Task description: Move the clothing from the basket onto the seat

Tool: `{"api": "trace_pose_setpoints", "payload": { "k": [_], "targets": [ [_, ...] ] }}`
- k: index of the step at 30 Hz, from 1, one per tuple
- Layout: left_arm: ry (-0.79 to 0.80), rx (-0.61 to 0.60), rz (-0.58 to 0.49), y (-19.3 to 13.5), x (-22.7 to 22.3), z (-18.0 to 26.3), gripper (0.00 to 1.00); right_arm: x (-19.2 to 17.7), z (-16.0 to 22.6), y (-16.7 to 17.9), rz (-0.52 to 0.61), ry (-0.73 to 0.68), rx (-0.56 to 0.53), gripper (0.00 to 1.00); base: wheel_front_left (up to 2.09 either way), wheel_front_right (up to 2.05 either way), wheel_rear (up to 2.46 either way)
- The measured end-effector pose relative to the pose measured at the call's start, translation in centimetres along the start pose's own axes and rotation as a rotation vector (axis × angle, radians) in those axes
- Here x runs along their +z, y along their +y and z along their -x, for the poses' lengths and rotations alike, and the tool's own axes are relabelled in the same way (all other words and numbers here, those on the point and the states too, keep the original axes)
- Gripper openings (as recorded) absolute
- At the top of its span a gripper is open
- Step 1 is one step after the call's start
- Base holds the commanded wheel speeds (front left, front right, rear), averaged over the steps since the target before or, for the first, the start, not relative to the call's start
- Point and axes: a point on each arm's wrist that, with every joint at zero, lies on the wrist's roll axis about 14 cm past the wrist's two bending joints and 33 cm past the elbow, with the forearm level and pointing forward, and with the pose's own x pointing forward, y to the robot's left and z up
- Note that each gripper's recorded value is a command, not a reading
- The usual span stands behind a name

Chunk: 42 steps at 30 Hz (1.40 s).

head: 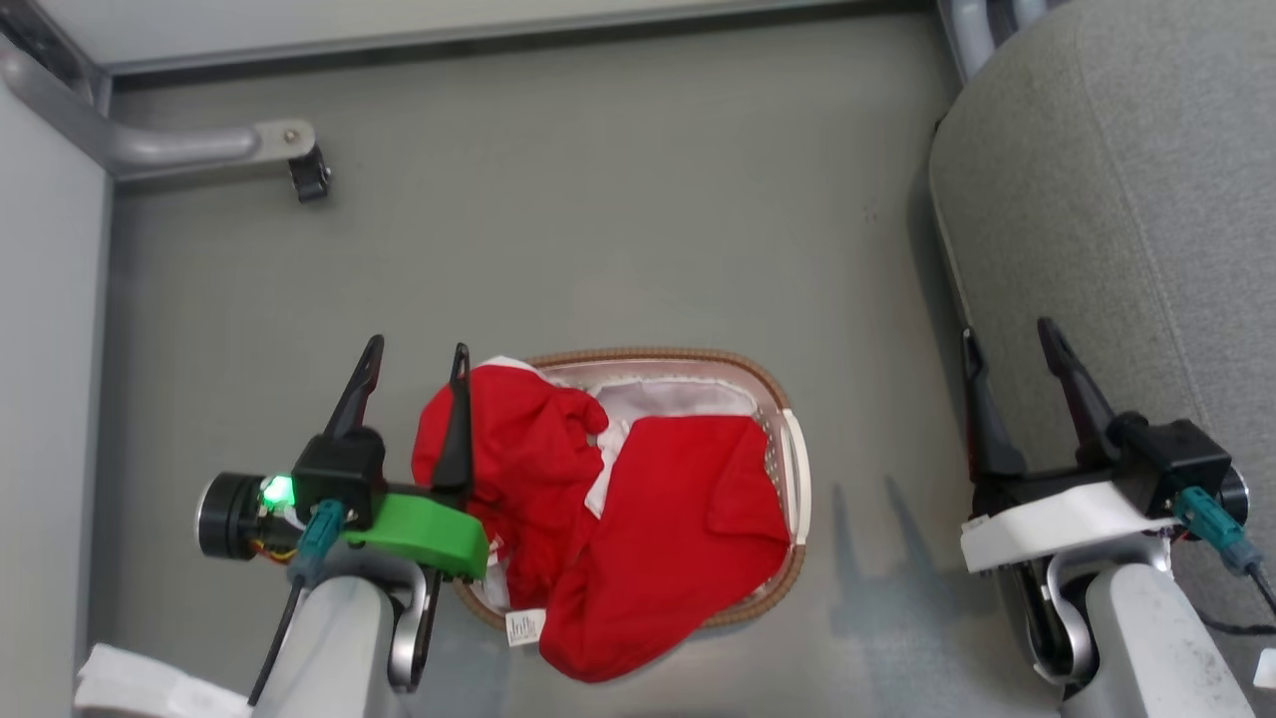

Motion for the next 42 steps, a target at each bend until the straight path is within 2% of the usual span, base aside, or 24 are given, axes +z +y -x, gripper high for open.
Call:
{"api": "trace_pose_setpoints", "payload": {
  "k": [6, 9, 15, 20, 25, 29, 34, 35, 37, 40, 42],
  "targets": [
    [0.173, -0.105, -0.068, -1.2, -6.5, -3.5, 1.0, -2.9, -2.6, -1.0, 0.002, 0.044, -0.011, 1.0, 0.0, 0.0, 0.0],
    [0.332, -0.17, -0.122, -1.3, -12.1, -3.3, 1.0, -4.8, -3.5, -1.4, -0.007, 0.078, -0.016, 1.0, 0.0, 0.0, 0.0],
    [0.541, -0.291, -0.186, -2.3, -19.7, -2.8, 1.0, -9.4, -3.7, -2.4, -0.031, 0.175, -0.039, 1.0, 0.0, 0.0, 0.0],
    [0.633, -0.348, -0.216, -2.6, -23.7, -2.7, 1.0, -12.0, -3.5, -3.4, -0.045, 0.229, -0.064, 1.0, 0.0, 0.0, 0.0],
    [0.675, -0.353, -0.244, -2.3, -26.1, -4.1, 1.0, -13.9, -2.8, -4.4, -0.053, 0.277, -0.092, 1.0, 0.0, 0.0, 0.0],
    [0.709, -0.361, -0.271, -2.3, -27.8, -4.8, 1.0, -14.7, -2.4, -5.1, -0.055, 0.298, -0.112, 1.0, 0.0, 0.0, 0.0],
    [0.828, -0.393, -0.301, -2.5, -30.3, -3.7, 1.0, -15.3, -2.0, -5.7, -0.059, 0.316, -0.129, 1.0, 0.0, 0.0, 0.0],
    [0.848, -0.397, -0.305, -2.5, -30.7, -3.4, 0.94, -15.3, -1.9, -5.8, -0.058, 0.319, -0.131, 1.0, 0.0, 0.0, 0.0],
    [0.876, -0.407, -0.307, -2.7, -31.2, -3.0, 0.5, -15.5, -1.7, -5.9, -0.062, 0.324, -0.137, 1.0, 0.0, 0.0, 0.0],
    [0.882, -0.414, -0.307, -3.0, -31.5, -3.1, 0.03, -15.5, -1.7, -6.1, -0.06, 0.326, -0.141, 1.0, 0.0, 0.0, 0.0],
    [0.887, -0.417, -0.305, -3.1, -31.5, -2.9, 0.0, -15.4, -1.6, -6.2, -0.065, 0.324, -0.145, 1.0, 0.0, 0.0, 0.0]
  ]
}}
